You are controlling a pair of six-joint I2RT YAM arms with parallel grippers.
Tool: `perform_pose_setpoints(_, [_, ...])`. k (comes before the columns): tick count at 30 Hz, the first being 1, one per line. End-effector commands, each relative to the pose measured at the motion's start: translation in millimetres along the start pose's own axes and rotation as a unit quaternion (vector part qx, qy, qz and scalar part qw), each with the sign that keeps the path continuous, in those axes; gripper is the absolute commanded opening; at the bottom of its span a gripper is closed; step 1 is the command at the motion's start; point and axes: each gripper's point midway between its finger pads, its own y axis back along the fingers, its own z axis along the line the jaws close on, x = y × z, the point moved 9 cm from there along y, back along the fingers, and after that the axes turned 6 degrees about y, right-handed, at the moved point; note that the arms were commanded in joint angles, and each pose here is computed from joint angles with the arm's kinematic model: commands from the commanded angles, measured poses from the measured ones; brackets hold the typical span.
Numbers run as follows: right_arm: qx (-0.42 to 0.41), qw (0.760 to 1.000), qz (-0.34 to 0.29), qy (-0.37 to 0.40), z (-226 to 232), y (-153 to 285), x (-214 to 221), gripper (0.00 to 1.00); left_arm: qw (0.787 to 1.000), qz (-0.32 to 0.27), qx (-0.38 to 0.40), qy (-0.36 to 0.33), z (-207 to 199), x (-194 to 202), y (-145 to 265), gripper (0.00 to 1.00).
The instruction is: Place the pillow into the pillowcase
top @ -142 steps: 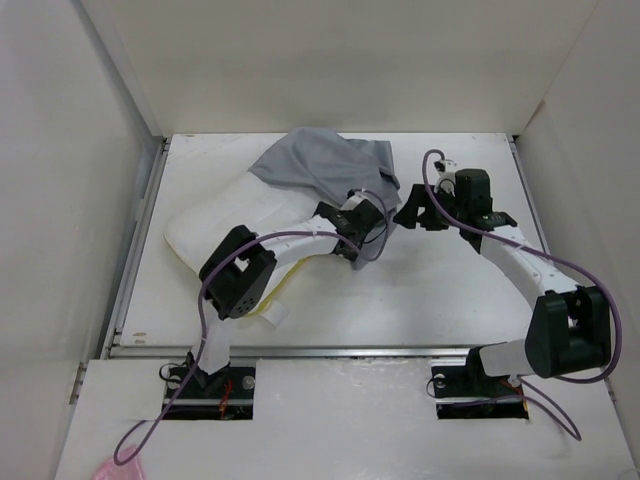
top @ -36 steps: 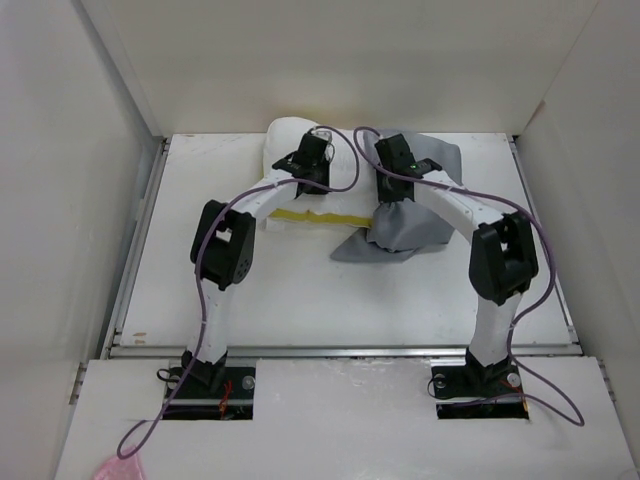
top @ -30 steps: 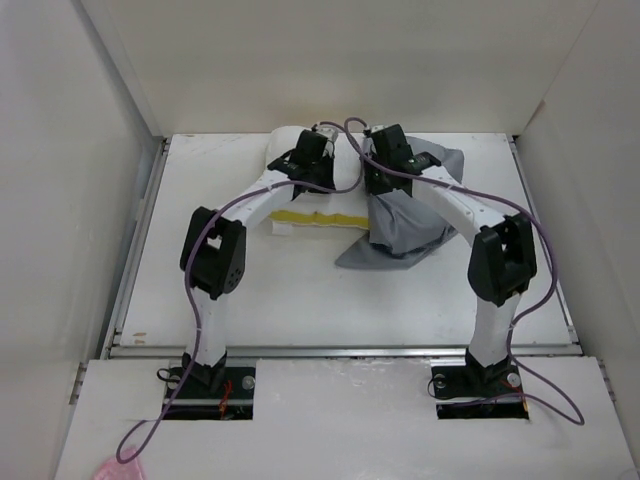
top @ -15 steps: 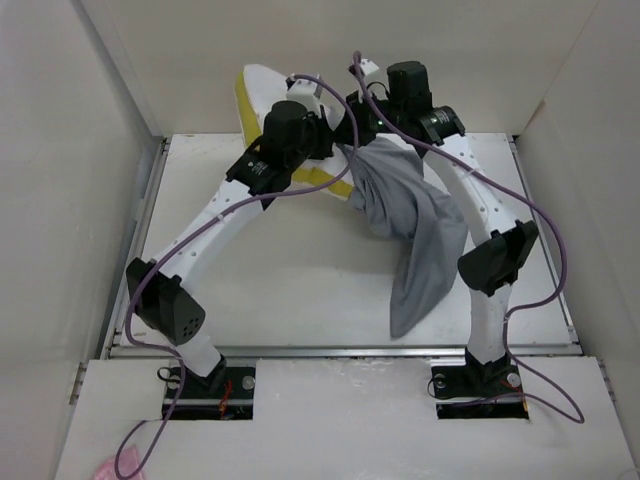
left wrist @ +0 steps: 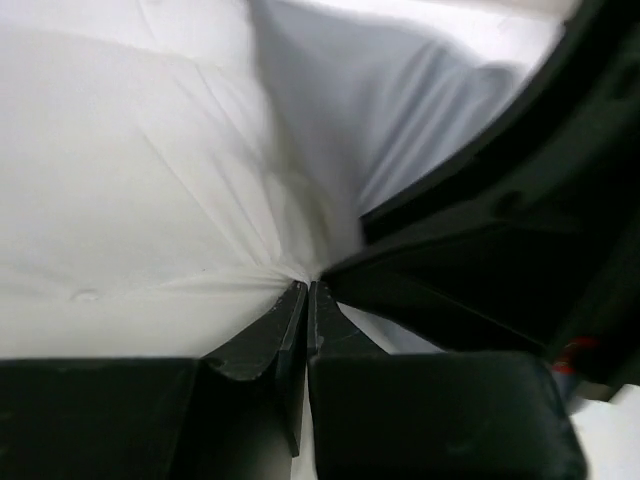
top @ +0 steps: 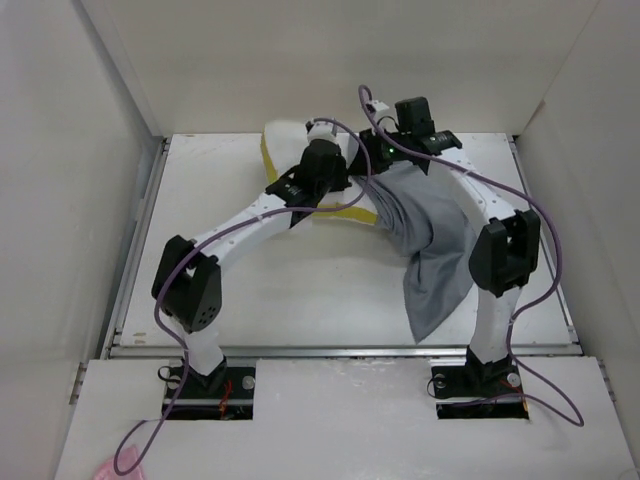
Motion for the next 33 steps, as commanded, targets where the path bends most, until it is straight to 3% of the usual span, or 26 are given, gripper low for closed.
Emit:
perform_pose_setpoints(1, [-0.033,0.999,0.000,-0.009,30.8,-7.1,7.3,0.36,0.997,0.069,-0.040,0.021,14.7,50.8,-21.2,0.00])
perform_pose_setpoints(3, [0.019,1.000,0.014,-0.015,26.7,-0.8,16.9,0.57,0.994,0.074,-0.073,0.019,23.2,56.5,-22.0,0.03])
perform_pose_setpoints(4, [0.062,0.998,0.015,-0.018,18.7,4.5,19.6,0.70,0.994,0.079,-0.077,0.017,25.7,58.1,-18.0,0.09])
perform_pose_setpoints(6, [0.092,0.996,0.013,-0.016,23.9,18.8,24.1,0.76,0.993,0.081,-0.086,0.015,30.0,59.2,-11.5,0.41])
perform_pose_setpoints(8, [0.142,0.989,0.020,-0.019,24.2,31.9,32.7,0.80,0.993,0.082,-0.087,0.014,32.8,57.8,0.9,0.65])
perform_pose_setpoints(11, [0.233,0.972,-0.003,-0.018,34.7,69.6,33.3,0.83,0.994,0.080,-0.076,-0.013,29.7,49.4,19.9,0.84])
perform_pose_setpoints(12, [0.264,0.964,0.012,-0.037,31.0,77.5,49.9,0.84,0.993,0.085,-0.079,-0.023,32.7,50.2,24.8,0.86])
perform_pose_setpoints(13, [0.284,0.957,-0.005,-0.055,41.8,94.3,51.2,0.85,0.993,0.080,-0.081,-0.034,33.3,46.3,28.7,1.00])
perform_pose_setpoints(15, [0.329,0.940,0.019,-0.092,35.4,104.8,83.4,0.91,0.990,0.085,-0.083,-0.080,36.9,46.2,37.6,1.00])
perform_pose_setpoints(19, [0.334,0.925,0.072,-0.168,35.1,110.4,140.1,0.92,0.979,0.083,-0.114,-0.149,50.2,47.2,33.7,1.00])
perform_pose_setpoints(22, [0.323,0.918,0.095,-0.211,31.4,100.6,174.1,0.92,0.976,0.107,-0.105,-0.158,55.6,54.3,8.2,1.00])
perform_pose_setpoints(25, [0.323,0.918,0.075,-0.217,17.9,91.4,176.3,0.92,0.971,0.150,-0.100,-0.158,63.8,76.5,-15.5,0.92])
perform_pose_setpoints(29, [0.329,0.925,0.012,-0.188,-16.2,77.5,151.0,0.93,0.961,0.210,-0.074,-0.162,76.1,109.4,-23.0,0.67])
perform_pose_setpoints(30, [0.325,0.927,0.008,-0.185,-30.2,67.6,147.3,0.93,0.961,0.218,-0.076,-0.154,78.6,114.6,-21.5,0.46])
perform_pose_setpoints(33, [0.304,0.940,-0.039,-0.148,-44.9,54.1,111.7,0.93,0.955,0.249,-0.083,-0.139,91.5,132.9,-9.3,0.28])
